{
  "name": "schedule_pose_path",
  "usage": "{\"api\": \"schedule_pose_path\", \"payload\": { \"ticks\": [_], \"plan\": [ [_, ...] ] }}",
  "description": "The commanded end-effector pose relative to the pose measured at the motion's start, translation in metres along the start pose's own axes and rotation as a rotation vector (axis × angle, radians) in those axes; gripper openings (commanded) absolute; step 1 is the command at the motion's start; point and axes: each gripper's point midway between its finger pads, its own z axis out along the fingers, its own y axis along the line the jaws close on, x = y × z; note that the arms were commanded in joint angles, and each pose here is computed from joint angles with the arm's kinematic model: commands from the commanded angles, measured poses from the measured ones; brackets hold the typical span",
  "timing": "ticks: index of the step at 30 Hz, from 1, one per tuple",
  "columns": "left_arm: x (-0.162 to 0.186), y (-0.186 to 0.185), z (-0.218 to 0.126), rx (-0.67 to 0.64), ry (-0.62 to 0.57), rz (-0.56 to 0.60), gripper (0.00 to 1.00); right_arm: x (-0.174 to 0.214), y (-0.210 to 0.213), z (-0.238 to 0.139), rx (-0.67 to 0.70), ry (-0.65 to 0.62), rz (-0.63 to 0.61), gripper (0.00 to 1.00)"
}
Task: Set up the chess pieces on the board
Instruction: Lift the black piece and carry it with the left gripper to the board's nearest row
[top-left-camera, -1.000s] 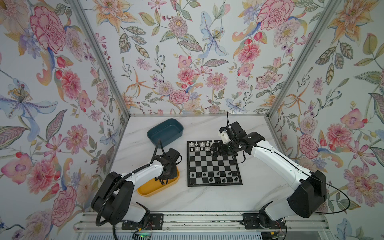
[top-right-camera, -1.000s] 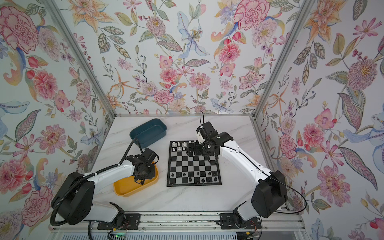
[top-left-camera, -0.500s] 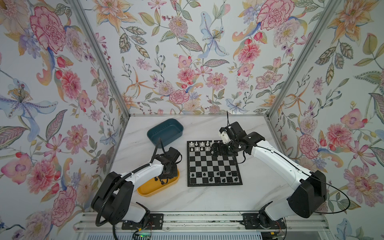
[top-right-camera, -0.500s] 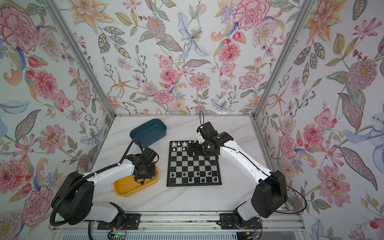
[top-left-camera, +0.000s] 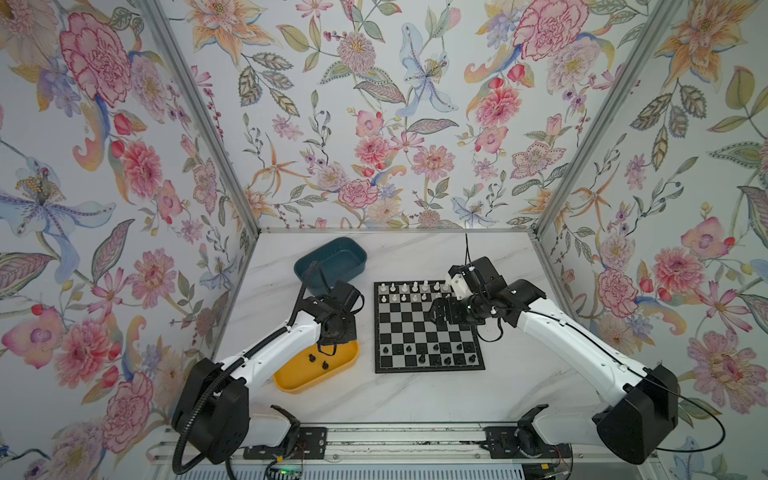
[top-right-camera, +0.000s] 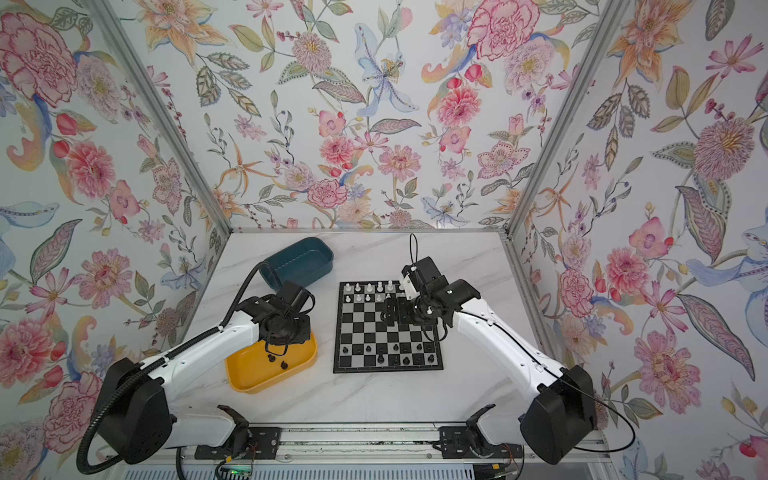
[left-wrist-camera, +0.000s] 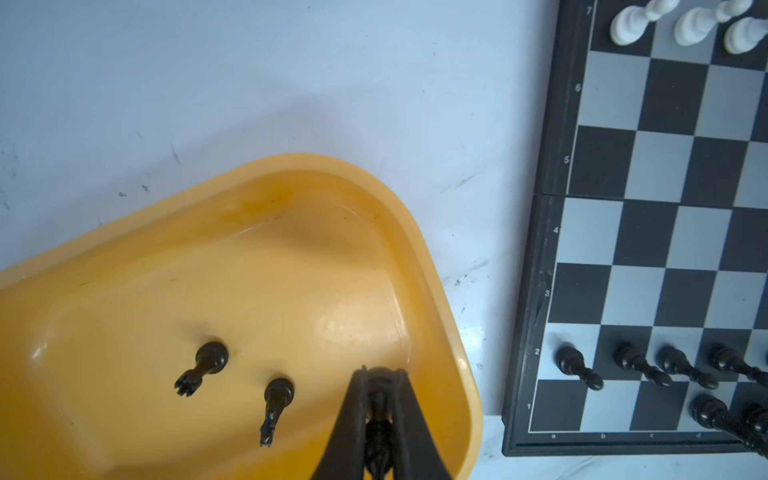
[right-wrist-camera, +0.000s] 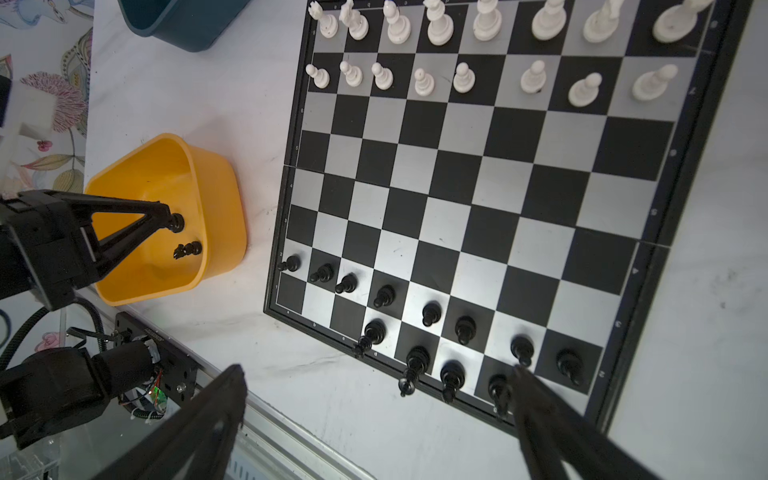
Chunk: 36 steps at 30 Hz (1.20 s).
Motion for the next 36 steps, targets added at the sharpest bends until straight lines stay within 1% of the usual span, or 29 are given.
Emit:
{"api": "schedule_pose_path", "payload": {
  "ticks": [1, 8, 12, 15, 19, 22, 26, 29, 36],
  "plan": [
    [0.005, -0.008, -0.016, -0.005, -0.011, 0.004, 0.07, 0.012, -0.001, -0.007, -0.013, -0.017, 0.009, 0.99],
    [0.026, -0.049, -0.031, 0.029, -0.024, 0.05, 0.07, 0.039, -0.01, -0.02, -0.028, -0.038, 0.014, 0.99],
    [0.042, -0.072, -0.034, 0.057, -0.028, 0.072, 0.07, 0.054, -0.015, -0.027, -0.03, -0.037, 0.014, 0.99],
    [0.055, -0.091, -0.03, 0.085, -0.023, 0.092, 0.07, 0.061, -0.018, -0.033, -0.032, -0.044, 0.013, 0.99],
    [0.068, -0.113, -0.023, 0.09, -0.006, 0.144, 0.07, 0.066, -0.019, -0.039, -0.03, -0.05, 0.006, 0.99],
    [0.072, -0.126, -0.017, 0.096, -0.002, 0.166, 0.08, 0.067, -0.02, -0.045, -0.024, -0.064, 0.002, 0.99],
    [0.068, -0.138, -0.01, 0.106, -0.011, 0.191, 0.09, 0.07, -0.023, -0.052, -0.013, -0.073, 0.004, 0.99],
    [0.067, -0.145, 0.001, 0.077, 0.002, 0.225, 0.09, 0.072, -0.026, -0.055, -0.006, -0.08, 0.006, 0.99],
    [0.068, -0.159, 0.015, 0.062, 0.025, 0.283, 0.08, 0.076, -0.032, -0.06, 0.004, -0.093, 0.025, 0.99]
  ]
}}
